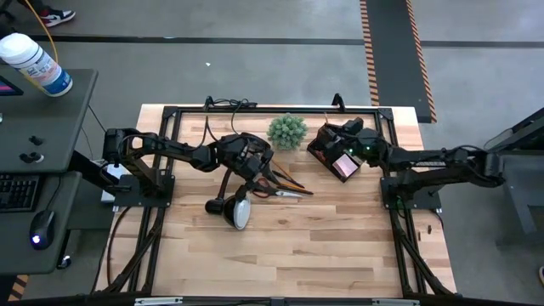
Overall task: Pick and place office supplies into organizer
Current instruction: Put the bottom pen into the top left section of the desk organizer
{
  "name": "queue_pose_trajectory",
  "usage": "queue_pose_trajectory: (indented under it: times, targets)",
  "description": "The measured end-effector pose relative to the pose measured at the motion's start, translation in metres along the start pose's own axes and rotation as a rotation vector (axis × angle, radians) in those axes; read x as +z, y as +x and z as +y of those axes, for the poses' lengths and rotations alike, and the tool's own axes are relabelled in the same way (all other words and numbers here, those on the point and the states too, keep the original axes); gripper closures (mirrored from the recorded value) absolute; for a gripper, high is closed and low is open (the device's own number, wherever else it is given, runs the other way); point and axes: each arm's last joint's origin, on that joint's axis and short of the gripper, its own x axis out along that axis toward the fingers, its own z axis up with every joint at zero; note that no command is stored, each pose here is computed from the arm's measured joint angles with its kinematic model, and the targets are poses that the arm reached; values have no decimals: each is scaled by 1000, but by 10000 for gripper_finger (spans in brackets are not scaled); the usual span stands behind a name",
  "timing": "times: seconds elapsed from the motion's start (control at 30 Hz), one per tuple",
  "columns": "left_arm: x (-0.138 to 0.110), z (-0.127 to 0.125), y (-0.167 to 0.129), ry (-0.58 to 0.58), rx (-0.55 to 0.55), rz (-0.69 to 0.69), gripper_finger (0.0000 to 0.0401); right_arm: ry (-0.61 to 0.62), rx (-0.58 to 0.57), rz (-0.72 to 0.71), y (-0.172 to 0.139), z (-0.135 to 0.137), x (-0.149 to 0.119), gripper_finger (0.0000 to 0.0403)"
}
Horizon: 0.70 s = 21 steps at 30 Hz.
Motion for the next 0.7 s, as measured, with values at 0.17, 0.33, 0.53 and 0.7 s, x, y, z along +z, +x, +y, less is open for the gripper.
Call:
queue_pose_trajectory:
  times: [0.17,0.33,0.53,0.7]
  targets:
    - [-5,0,0,-36,18,45,254,-100,182,122,-8,30,5,315]
    - [-7,-5,-6,-51,16,62,254,-99,266,226,-21,54,-2,316]
    - [-16,-24,-31,-55,76,69,254,-93,345,331,-40,73,-16,317]
    - [-17,-40,-52,-46,120,14,254,-77,308,401,-54,82,-28,320]
